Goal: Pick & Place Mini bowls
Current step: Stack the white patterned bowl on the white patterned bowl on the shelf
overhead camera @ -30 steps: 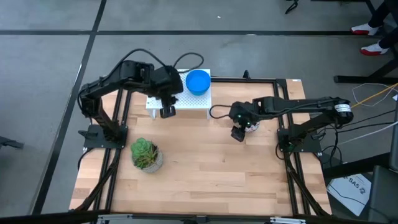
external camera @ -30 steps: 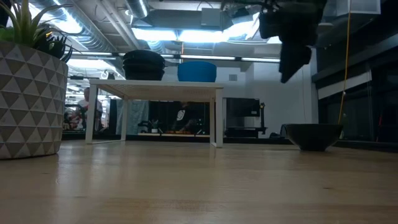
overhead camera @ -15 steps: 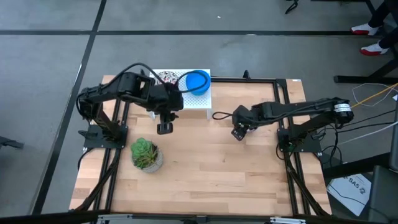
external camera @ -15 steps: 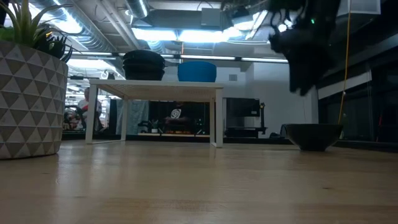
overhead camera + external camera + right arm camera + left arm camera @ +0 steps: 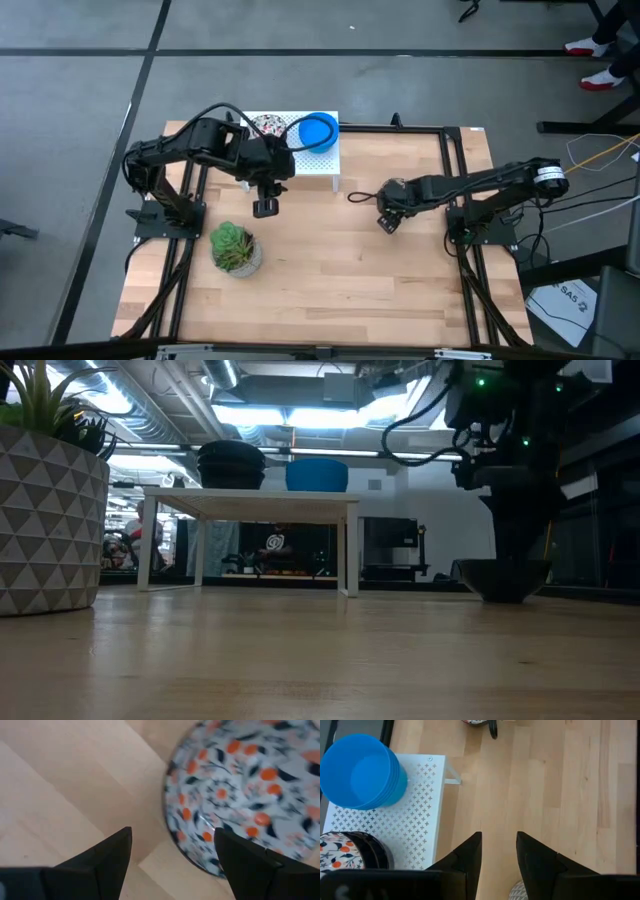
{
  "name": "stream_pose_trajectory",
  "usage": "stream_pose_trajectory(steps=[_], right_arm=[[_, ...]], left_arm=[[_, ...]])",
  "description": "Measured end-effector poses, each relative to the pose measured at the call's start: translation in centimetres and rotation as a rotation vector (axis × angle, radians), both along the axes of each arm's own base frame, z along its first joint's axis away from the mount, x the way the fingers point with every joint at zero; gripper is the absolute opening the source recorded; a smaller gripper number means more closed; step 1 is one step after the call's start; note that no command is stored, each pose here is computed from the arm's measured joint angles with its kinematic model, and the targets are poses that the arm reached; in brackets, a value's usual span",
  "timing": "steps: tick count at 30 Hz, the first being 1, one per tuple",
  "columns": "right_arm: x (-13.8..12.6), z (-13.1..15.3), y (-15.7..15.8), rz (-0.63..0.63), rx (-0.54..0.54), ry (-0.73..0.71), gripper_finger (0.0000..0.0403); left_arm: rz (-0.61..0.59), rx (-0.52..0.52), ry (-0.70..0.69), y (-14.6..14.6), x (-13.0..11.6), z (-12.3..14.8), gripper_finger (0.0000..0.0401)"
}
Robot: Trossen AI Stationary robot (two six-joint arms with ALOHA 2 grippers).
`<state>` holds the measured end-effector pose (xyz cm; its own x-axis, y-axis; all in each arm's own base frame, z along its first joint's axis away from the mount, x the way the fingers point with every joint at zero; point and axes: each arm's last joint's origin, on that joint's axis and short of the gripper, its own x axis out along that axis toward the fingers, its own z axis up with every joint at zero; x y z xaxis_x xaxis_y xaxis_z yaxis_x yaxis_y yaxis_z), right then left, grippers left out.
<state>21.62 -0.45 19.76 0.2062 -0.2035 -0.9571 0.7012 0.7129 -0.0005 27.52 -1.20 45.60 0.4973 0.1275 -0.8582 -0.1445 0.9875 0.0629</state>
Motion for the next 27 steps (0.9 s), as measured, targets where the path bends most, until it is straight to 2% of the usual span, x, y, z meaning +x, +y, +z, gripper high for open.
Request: stream_pose_trajectory(steps=[5,8,11,20,27], right_arm=[[-0.3,-1.1,0.4,0.048,0.0,0.006,0.0279],[-0.4,-1.2,0.4,0.049,-0.012,0.012,0.0255],[-0.4,-1.3,0.4,0.05,-0.017,0.01,0.021],[-0.3,-1.1,0.3,0.016,-0.021,-0.004,0.0024],[-0.2,-1.1,0.4,0.007,0.021,-0.02,0.0018]], left_arm=[[0.001,-0.001,-0.004,0.0,0.0,0.0,0.0116],[0.001,-0.001,-0.004,0.0,0.0,0.0,0.0116],[0.001,0.0,-0.004,0.0,0.0,0.0,0.0116],[0.008,0.001,-0.005,0.0,0.0,0.0,0.0116],[0.026,-0.009,-0.007,0.0,0.0,0.0,0.0116]])
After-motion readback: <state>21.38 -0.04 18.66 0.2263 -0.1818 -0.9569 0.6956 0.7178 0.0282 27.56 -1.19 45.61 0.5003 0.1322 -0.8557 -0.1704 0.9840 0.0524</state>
